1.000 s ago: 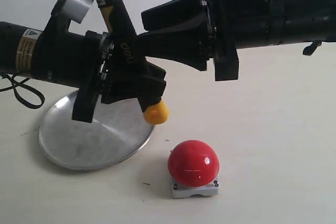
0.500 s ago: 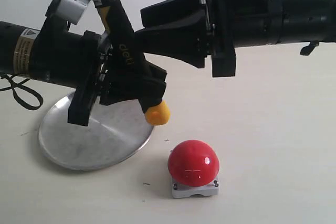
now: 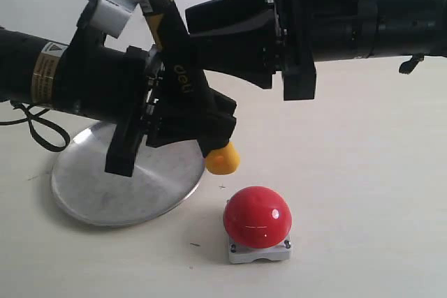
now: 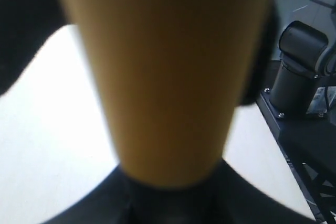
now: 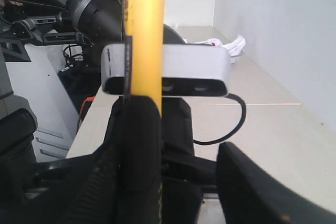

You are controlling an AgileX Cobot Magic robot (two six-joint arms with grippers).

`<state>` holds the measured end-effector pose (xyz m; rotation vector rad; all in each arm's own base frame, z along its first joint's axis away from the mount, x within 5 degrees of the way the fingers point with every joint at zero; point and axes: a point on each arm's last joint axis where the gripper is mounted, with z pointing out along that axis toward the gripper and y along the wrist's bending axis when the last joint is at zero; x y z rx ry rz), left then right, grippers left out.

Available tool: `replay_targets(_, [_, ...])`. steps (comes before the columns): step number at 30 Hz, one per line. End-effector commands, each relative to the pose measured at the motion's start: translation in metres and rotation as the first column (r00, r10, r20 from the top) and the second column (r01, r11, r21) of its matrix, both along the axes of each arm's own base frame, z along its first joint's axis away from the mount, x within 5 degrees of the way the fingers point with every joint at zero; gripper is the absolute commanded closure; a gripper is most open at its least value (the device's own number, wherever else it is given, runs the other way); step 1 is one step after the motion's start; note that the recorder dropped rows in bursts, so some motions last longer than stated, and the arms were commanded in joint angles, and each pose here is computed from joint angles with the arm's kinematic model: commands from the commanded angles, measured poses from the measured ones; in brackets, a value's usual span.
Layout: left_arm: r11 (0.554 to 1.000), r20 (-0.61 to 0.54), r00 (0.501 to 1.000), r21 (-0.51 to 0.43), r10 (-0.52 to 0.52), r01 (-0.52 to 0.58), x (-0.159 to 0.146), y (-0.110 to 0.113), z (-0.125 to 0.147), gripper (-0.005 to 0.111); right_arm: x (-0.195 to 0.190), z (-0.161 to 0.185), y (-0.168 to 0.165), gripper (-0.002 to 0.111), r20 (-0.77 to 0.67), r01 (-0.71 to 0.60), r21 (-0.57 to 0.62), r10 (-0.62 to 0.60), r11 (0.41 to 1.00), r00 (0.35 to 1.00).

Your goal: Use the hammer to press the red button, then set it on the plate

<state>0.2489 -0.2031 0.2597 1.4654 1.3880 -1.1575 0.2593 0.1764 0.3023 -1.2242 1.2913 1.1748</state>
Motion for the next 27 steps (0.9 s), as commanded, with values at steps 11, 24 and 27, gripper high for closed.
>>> replay_targets(11, [0.997, -0.006, 0.998, -0.058, 0.056, -0.057, -0.002, -0.013, 0.009, 0.107, 0.002, 0.002, 0.001, 0.055, -0.080, 0.020, 0.018, -0.019, 1.000, 0.997])
replay_targets(24, [0.987, -0.038, 0.994, -0.126, 0.098, -0.102, 0.001, -0.015, 0.015, 0.107, 0.008, -0.008, 0.003, 0.055, -0.130, 0.024, 0.010, -0.023, 1.000, 0.991])
replay_targets(27, [0.988, -0.033, 0.995, -0.119, 0.095, -0.098, -0.002, -0.020, 0.014, 0.107, 0.011, -0.010, 0.004, 0.055, -0.144, 0.032, 0.019, -0.029, 0.999, 0.989])
